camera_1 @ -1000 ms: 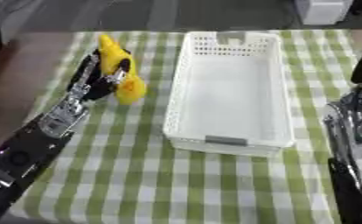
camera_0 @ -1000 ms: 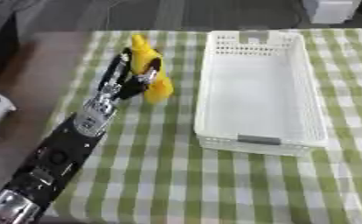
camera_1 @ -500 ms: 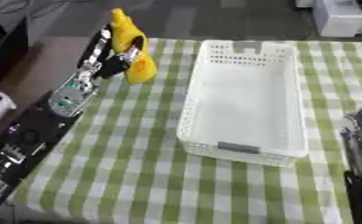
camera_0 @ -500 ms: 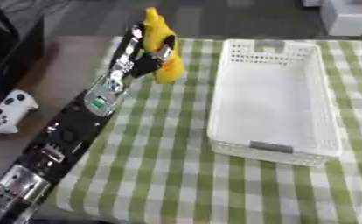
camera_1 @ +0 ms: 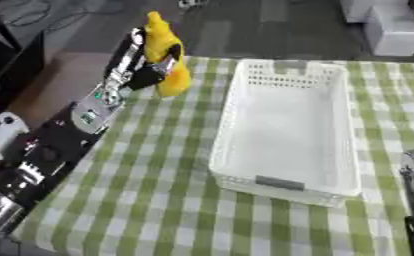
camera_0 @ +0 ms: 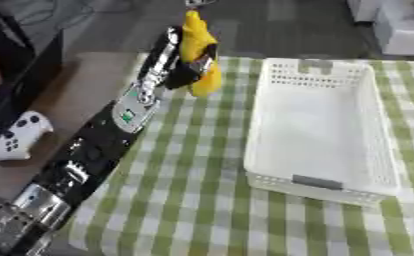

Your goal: Pick up objects on the table and place them in the box.

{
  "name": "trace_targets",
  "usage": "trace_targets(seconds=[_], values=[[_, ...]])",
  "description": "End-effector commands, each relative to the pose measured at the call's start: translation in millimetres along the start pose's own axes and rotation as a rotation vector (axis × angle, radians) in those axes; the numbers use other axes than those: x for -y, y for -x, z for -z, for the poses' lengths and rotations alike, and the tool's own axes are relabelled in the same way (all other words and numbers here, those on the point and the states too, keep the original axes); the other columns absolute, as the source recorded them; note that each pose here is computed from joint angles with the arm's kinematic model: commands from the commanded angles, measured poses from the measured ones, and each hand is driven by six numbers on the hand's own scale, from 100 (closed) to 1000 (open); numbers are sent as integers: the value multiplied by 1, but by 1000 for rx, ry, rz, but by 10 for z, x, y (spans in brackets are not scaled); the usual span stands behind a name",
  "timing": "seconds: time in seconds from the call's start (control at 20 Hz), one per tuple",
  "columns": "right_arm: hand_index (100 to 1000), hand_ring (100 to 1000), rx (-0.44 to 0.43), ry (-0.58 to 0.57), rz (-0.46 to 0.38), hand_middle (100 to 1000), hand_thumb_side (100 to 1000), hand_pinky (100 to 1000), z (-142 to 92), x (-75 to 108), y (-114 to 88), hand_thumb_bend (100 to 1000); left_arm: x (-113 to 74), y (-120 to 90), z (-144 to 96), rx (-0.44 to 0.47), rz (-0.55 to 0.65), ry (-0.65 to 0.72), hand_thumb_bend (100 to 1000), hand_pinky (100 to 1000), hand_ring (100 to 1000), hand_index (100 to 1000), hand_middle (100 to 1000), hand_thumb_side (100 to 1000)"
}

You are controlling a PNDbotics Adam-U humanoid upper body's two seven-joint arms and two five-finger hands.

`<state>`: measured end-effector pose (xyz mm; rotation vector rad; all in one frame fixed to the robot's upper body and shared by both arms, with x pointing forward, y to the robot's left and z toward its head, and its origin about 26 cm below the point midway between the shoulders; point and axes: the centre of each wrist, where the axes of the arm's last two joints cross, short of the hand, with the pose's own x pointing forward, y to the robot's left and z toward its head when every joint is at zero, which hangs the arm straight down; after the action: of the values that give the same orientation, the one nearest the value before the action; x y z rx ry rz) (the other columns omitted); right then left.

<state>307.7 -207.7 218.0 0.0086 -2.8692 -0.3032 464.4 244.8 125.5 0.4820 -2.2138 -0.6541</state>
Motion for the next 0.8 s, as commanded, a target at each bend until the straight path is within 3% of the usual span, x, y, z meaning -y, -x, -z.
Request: trace_targets(seconds=[0.05, 0.8], values=[[760, 632, 26, -9, 3, 689, 945, 418, 77, -7, -35, 100, -72, -126, 187, 61, 0, -18, 100, 100, 100, 282, 100, 557], [758, 631, 37, -6, 29, 685, 942, 424, 121, -58, -40, 100, 92, -250, 299, 131, -5, 18, 100, 100, 100, 270, 100, 555]])
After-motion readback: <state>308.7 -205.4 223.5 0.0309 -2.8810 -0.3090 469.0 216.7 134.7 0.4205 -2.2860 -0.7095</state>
